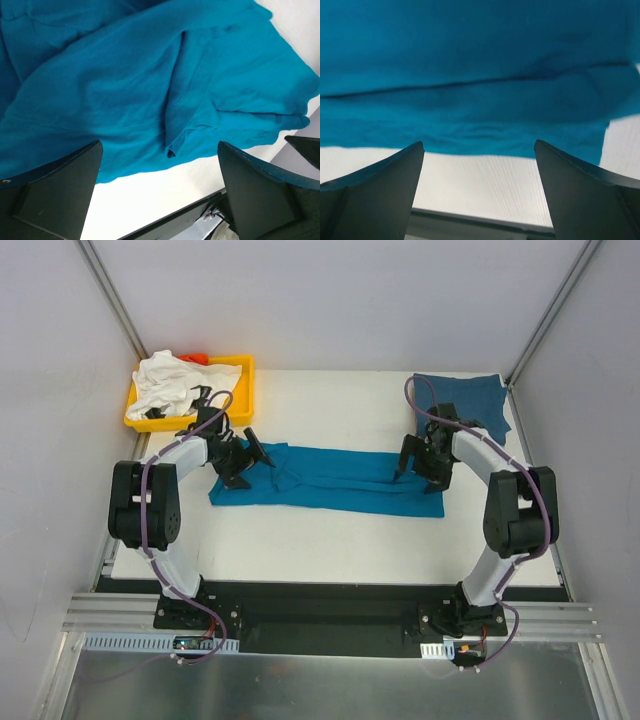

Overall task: Fold and stack the t-shirts
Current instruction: Fold the other side of the tshirt into a rectangle

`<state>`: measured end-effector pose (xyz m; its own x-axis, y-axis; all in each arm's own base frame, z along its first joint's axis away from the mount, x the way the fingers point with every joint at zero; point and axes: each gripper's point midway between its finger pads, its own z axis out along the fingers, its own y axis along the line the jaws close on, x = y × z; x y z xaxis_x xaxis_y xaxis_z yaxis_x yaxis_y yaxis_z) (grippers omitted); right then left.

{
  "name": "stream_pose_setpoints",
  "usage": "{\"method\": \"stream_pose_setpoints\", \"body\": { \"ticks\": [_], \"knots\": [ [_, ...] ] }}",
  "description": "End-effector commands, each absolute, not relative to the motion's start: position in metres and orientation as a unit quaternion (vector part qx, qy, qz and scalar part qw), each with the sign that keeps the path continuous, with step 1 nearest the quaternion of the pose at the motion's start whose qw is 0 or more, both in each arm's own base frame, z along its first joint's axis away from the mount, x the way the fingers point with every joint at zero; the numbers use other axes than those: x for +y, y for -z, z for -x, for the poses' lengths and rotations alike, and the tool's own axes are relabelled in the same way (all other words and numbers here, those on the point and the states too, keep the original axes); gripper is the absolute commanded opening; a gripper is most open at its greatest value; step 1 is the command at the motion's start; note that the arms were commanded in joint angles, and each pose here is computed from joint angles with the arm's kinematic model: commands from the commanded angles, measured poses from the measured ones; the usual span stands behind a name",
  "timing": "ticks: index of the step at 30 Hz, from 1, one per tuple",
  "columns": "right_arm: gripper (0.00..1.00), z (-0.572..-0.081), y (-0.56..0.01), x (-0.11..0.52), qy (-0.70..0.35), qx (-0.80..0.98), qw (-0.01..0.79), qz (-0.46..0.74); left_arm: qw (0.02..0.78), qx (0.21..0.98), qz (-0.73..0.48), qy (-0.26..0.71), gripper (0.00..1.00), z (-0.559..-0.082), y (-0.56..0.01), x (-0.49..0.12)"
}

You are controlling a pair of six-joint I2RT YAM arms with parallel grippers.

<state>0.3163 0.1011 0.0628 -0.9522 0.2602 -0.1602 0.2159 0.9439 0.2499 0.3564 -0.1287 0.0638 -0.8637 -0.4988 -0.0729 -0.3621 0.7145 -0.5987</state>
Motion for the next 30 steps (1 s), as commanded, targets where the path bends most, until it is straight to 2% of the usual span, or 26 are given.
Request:
{"method": "stream_pose_setpoints", "body": {
  "ticks": [1, 5, 12, 17, 25, 30],
  "knots": [
    [0.96, -0.377, -0.069, 0.104, -0.124, 0.966, 0.163, -0.156, 0.114, 0.92, 0.254, 0.275, 0.99, -0.354, -0.048, -0.12],
    [0.96, -0.401, -0.056, 0.104, -0.133, 0.963, 0.152, -0.179, 0.109, 0.919, 0.265, 0.271, 0.99, -0.35, -0.042, -0.111],
    [0.96, -0.429, -0.081, 0.092, -0.13, 0.957, 0.201, -0.164, 0.098, 0.919, 0.279, 0.261, 0.99, -0.341, -0.032, -0.101],
    [0.96, -0.409, -0.096, 0.094, -0.133, 0.96, 0.21, -0.126, 0.098, 0.918, 0.277, 0.267, 0.99, -0.34, -0.033, -0.102],
    [0.96, -0.352, -0.084, 0.126, -0.164, 0.969, 0.181, -0.043, 0.104, 0.92, 0.286, 0.248, 0.99, -0.326, -0.029, -0.09],
    [0.97, -0.335, -0.09, 0.144, -0.167, 0.968, 0.185, 0.01, 0.123, 0.911, 0.272, 0.285, 0.99, -0.333, -0.055, -0.099]
  ]
}}
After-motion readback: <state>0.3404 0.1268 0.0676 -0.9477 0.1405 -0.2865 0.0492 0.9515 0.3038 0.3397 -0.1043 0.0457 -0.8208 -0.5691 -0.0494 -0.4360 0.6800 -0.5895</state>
